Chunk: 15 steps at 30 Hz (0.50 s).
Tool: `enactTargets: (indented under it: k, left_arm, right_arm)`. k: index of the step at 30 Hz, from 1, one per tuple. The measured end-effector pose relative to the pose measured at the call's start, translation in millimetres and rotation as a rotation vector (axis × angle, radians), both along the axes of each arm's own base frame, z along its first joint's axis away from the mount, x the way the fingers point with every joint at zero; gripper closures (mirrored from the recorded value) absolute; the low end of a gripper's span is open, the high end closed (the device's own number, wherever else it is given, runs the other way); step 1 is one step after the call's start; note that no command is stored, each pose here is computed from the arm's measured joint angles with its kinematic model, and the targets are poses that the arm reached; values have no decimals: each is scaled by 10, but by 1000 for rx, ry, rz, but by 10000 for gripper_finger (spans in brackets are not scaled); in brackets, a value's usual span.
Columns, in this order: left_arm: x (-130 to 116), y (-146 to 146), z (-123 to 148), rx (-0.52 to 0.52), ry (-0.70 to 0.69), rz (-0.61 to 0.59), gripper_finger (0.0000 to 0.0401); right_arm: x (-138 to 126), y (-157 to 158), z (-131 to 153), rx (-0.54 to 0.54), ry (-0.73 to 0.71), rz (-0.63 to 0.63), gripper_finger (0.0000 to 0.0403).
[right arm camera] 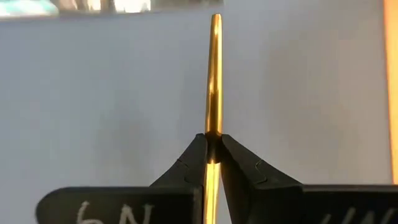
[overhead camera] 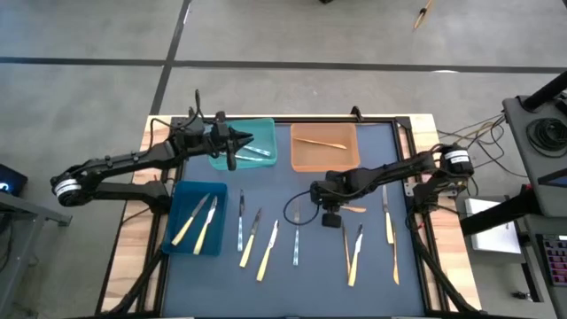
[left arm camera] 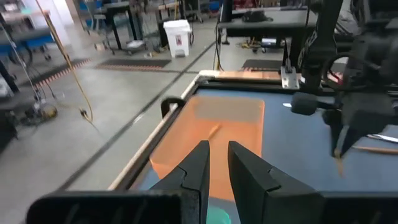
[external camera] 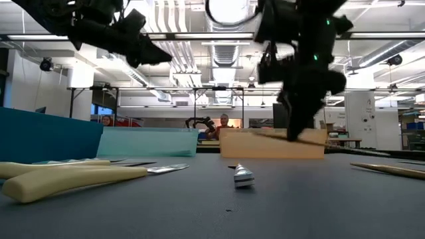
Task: Sort silverware by color (type)
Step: Put the golden knife into the orange bin
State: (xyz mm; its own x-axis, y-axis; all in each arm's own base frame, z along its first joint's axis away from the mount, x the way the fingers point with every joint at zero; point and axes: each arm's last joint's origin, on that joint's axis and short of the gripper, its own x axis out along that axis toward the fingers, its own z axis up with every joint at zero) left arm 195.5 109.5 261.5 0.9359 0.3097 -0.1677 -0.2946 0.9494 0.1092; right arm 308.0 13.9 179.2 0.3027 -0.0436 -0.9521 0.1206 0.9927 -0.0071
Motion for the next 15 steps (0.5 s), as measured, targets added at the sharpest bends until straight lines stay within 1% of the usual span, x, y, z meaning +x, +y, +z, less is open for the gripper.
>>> enactTargets:
  k: [7,10,15]
  left_arm:
    - [33,20,237,110,-36,-11,361]
    - [37,22,273,123,-42,-12,361]
    - [34,19,244,131,-34,-15,361]
  right_arm:
    - [200,11,427,-9,-159,58,384]
    - [295,18,597,-21,-232,96,384]
    - [408,25,895,-55,-331,150,384]
